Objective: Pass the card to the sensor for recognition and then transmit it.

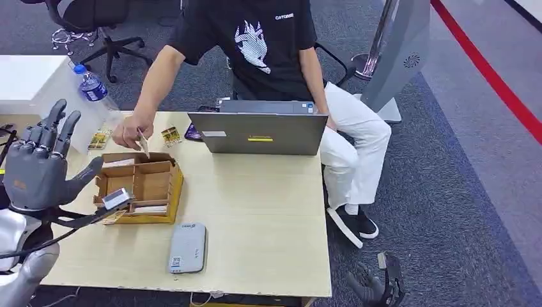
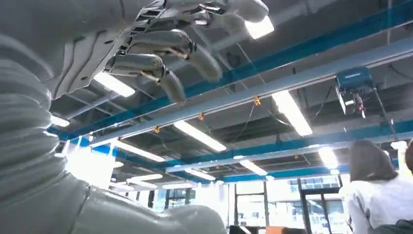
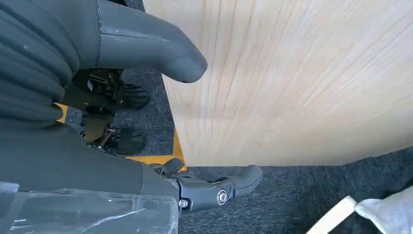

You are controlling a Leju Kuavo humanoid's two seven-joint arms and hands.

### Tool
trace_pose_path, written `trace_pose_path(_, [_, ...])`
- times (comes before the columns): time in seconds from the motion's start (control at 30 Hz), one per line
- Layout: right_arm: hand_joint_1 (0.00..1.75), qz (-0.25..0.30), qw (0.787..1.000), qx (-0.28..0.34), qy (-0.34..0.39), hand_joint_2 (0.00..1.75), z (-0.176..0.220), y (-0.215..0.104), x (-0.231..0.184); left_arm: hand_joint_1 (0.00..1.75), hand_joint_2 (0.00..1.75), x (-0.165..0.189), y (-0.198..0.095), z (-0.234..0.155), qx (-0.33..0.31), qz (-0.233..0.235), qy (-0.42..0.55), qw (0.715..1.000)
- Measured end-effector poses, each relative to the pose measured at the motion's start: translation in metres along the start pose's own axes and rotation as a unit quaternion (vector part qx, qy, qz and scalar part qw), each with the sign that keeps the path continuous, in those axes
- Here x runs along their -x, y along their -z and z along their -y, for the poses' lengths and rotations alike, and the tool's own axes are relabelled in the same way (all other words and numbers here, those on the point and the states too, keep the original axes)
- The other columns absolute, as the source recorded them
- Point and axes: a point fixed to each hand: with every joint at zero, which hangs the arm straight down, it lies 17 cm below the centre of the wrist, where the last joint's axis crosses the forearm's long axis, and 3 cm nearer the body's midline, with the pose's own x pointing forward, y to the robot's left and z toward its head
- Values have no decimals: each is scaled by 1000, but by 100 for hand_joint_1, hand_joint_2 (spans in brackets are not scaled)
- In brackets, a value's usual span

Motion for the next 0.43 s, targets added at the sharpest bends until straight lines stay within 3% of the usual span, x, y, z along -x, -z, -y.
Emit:
trace_pose_path(0.1, [0,1,1000,5,5,175,2,-1,1,0,175,-26,-5,-13,-32,48,6,998])
trace_pose_path(0.2, [0,-2,1000,19,18,175,11,-6,11,0,175,-67,-17,-67,-130,98,-55,985])
trace_pose_path(0.23, [0,-4,999,25,24,175,16,-8,17,0,175,-68,-25,-86,-162,80,-73,981])
trace_pose_path(0.3, [0,-10,998,39,45,175,28,-15,27,0,175,-44,-39,-131,-235,-2,-119,965])
trace_pose_path(0.33, [0,-17,997,44,57,175,33,-19,34,0,175,-21,-54,-151,-278,-66,-149,947])
trace_pose_path(0.43, [0,-34,995,61,73,175,50,-28,48,0,175,48,-119,-163,-346,-233,-229,879])
